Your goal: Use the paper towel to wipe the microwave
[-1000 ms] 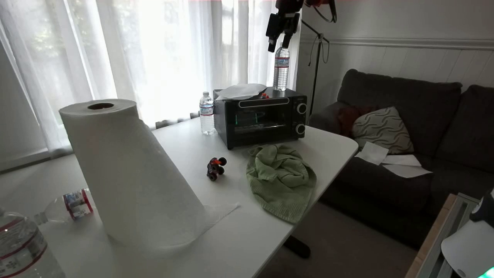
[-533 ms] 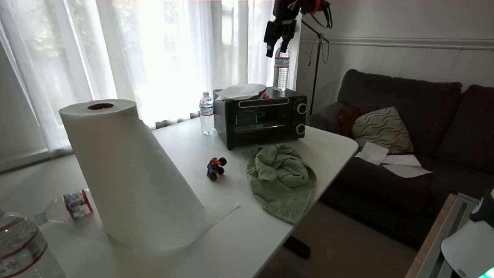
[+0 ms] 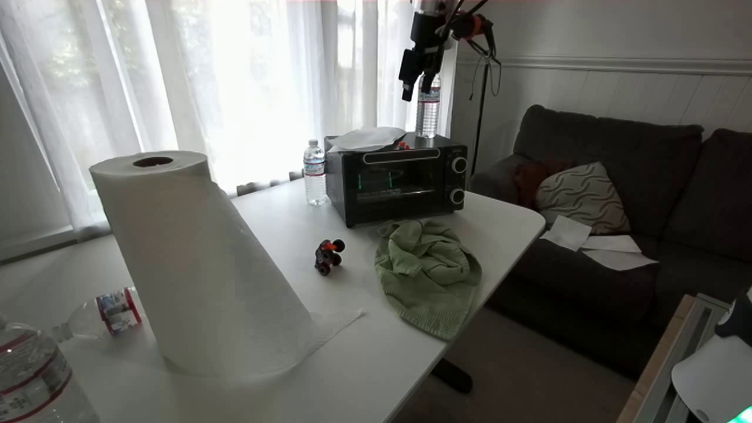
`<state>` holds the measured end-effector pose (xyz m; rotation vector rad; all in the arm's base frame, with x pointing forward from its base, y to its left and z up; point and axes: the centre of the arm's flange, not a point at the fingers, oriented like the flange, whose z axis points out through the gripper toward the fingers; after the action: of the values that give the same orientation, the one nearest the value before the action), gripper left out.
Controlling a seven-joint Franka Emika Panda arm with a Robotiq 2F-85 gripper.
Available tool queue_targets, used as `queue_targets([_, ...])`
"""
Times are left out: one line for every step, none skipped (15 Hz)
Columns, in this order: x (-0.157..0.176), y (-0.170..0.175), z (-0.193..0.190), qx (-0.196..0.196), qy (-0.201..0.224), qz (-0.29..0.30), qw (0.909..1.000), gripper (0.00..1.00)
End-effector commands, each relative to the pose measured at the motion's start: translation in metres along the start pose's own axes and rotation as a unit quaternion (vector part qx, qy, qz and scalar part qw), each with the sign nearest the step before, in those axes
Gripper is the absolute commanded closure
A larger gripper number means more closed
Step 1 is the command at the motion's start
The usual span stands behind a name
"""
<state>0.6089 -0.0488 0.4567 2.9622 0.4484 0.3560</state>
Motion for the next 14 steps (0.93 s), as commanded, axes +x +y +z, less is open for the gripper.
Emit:
queue_targets([0.019,0.004,0.023,0.006,0.003,-0.016,0.9999,0.00])
queue_targets([0.022,0.004,0.030,0.006,0.002,-0.015,0.9999,0.00])
queue_targets([0.025,0.003,0.039,0.005,-0.002,-0.013,0.9999,0.00])
queue_targets([0.029,0.000,0.046,0.005,-0.005,-0.013,0.9999,0.00])
queue_targets([0.032,-0.003,0.053,0.007,-0.009,-0.012,0.9999,0.00])
queue_targets([0.036,-0.006,0.060,0.009,-0.010,-0.012,0.9998,0.00])
queue_targets([0.042,-0.009,0.066,0.010,-0.009,-0.011,0.9999,0.00])
queue_targets([0.046,-0.013,0.072,0.014,-0.011,-0.008,0.9998,0.00])
queue_targets([0.051,-0.015,0.076,0.014,-0.010,-0.005,0.9998,0.00])
queue_targets([0.056,-0.018,0.082,0.013,-0.009,0.000,0.9999,0.00])
queue_targets([0.060,-0.020,0.087,0.015,-0.008,0.004,0.9998,0.00])
queue_targets([0.063,-0.022,0.092,0.015,-0.002,0.007,0.9999,0.00])
queue_targets([0.067,-0.022,0.097,0.013,0.003,0.011,0.9998,0.00])
queue_targets([0.069,-0.022,0.102,0.013,0.008,0.015,0.9998,0.00])
